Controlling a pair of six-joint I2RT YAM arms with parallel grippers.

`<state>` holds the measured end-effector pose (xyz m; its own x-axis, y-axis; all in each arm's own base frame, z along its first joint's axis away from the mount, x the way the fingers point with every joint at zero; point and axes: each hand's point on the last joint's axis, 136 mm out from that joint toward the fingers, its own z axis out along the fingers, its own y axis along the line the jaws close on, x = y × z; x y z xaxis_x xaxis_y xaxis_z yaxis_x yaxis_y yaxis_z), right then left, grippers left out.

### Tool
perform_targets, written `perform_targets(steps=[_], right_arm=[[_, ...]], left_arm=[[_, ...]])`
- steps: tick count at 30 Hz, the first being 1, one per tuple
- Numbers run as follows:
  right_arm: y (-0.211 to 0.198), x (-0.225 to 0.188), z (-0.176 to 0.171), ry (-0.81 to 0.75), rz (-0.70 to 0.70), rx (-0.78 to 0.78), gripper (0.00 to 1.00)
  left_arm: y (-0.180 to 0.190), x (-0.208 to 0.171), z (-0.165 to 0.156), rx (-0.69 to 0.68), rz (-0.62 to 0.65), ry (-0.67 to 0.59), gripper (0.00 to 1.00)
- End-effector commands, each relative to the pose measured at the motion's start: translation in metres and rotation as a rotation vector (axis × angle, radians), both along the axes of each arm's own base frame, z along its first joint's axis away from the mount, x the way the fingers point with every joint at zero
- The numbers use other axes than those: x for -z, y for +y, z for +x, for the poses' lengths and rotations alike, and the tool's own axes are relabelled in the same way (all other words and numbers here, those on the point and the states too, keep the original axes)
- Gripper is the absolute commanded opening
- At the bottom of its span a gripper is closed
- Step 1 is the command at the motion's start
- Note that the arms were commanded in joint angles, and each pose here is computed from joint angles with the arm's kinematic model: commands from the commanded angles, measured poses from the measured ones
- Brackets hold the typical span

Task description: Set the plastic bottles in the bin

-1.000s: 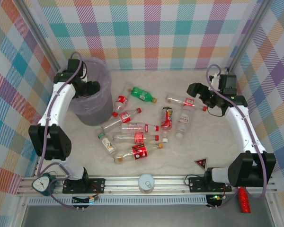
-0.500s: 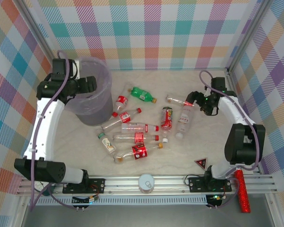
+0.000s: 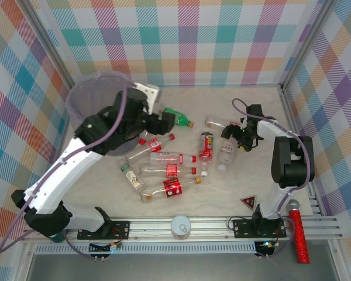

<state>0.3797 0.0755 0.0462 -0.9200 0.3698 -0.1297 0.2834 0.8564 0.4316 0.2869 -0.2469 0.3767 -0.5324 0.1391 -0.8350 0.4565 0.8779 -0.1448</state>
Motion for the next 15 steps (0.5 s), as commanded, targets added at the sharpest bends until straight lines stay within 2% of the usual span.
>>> perform_targets(steps=[1, 3, 7, 15], right_arm=[[0.0, 0.012, 0.002, 0.011, 0.004, 0.01, 0.85], [0.001, 0.015, 0.002, 0.013, 0.004, 0.005, 0.82], [-0.003, 0.01, 0.0, -0.001, 0.0, -0.001, 0.76], [-0.016, -0.029, -0.011, -0.093, 0.004, 0.011, 0.65]], left_arm=[[-0.049, 0.024, 0.008, 0.058, -0.158, 0.066, 0.89], [-0.064, 0.038, 0.013, 0.069, -0.207, 0.095, 0.88], [-0.082, 0.06, 0.016, 0.09, -0.188, 0.154, 0.88], [-0.126, 0.103, 0.015, 0.175, -0.255, 0.288, 0.88]])
